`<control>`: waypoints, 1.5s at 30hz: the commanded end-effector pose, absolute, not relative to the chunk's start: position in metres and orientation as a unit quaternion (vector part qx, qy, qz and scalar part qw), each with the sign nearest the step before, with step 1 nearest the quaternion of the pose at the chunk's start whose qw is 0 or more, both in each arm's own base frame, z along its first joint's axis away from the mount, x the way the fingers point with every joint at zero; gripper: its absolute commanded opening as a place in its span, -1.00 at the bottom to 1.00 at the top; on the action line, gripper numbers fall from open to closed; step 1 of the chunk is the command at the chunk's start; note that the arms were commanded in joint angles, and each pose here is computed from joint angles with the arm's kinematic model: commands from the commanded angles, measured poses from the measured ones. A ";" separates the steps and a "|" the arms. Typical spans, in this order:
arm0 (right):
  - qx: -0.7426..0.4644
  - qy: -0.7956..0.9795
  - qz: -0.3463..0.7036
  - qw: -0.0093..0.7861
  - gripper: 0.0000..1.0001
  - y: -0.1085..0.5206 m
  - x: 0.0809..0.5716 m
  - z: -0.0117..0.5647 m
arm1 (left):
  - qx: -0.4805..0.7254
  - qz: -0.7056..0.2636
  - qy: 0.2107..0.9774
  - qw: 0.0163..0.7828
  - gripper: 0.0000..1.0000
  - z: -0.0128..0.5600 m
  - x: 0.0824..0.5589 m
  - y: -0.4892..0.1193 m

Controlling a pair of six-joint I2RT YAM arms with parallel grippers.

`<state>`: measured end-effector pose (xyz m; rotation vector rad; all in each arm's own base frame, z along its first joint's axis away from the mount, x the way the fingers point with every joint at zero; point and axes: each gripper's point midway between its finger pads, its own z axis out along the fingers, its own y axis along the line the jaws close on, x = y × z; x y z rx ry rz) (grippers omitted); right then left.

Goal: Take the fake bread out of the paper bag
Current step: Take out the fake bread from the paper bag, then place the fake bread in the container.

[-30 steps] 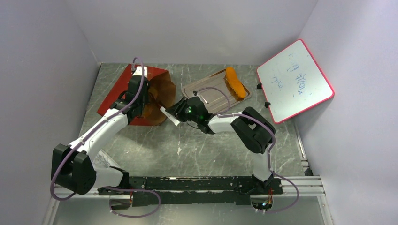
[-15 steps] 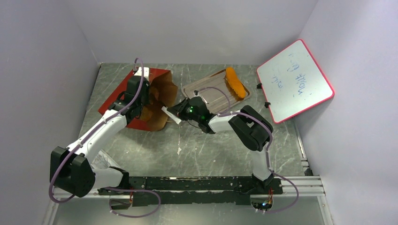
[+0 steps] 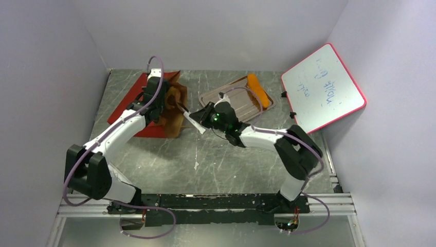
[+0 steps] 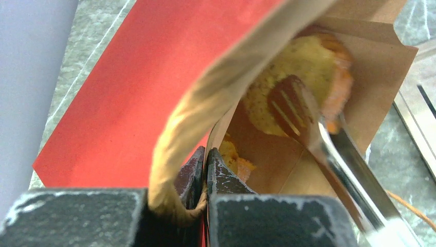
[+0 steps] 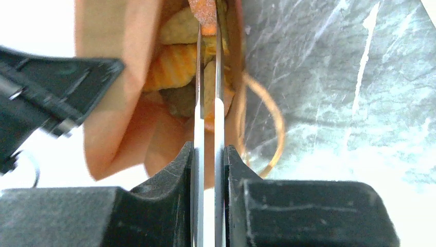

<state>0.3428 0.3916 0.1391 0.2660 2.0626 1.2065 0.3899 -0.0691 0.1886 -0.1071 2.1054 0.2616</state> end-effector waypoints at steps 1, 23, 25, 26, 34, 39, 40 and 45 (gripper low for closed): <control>0.089 0.790 0.451 0.406 -1.00 0.367 0.336 0.168 | -0.077 0.139 0.860 0.486 -0.86 0.193 0.400 -0.062; 0.193 0.757 0.359 0.511 -1.00 0.195 0.296 0.229 | -0.071 0.172 0.865 0.466 -0.86 0.172 0.425 -0.063; 0.219 0.756 0.351 0.506 -1.00 0.176 0.302 0.222 | -0.070 0.169 0.864 0.468 -0.86 0.174 0.424 -0.064; 0.235 0.753 0.353 0.503 -1.00 0.166 0.306 0.219 | -0.070 0.167 0.864 0.469 -0.86 0.175 0.424 -0.065; 0.339 0.723 0.400 0.451 -1.00 0.124 0.337 0.170 | -0.066 0.153 0.864 0.475 -0.86 0.184 0.416 -0.065; 0.350 0.715 0.423 0.433 -1.00 0.133 0.355 0.157 | -0.065 0.142 0.863 0.481 -0.86 0.191 0.412 -0.066; 0.353 0.714 0.424 0.430 -1.00 0.134 0.358 0.154 | -0.065 0.140 0.862 0.482 -0.86 0.193 0.411 -0.066; 0.368 0.710 0.429 0.420 -1.00 0.136 0.370 0.145 | -0.061 0.133 0.861 0.487 -0.86 0.197 0.407 -0.067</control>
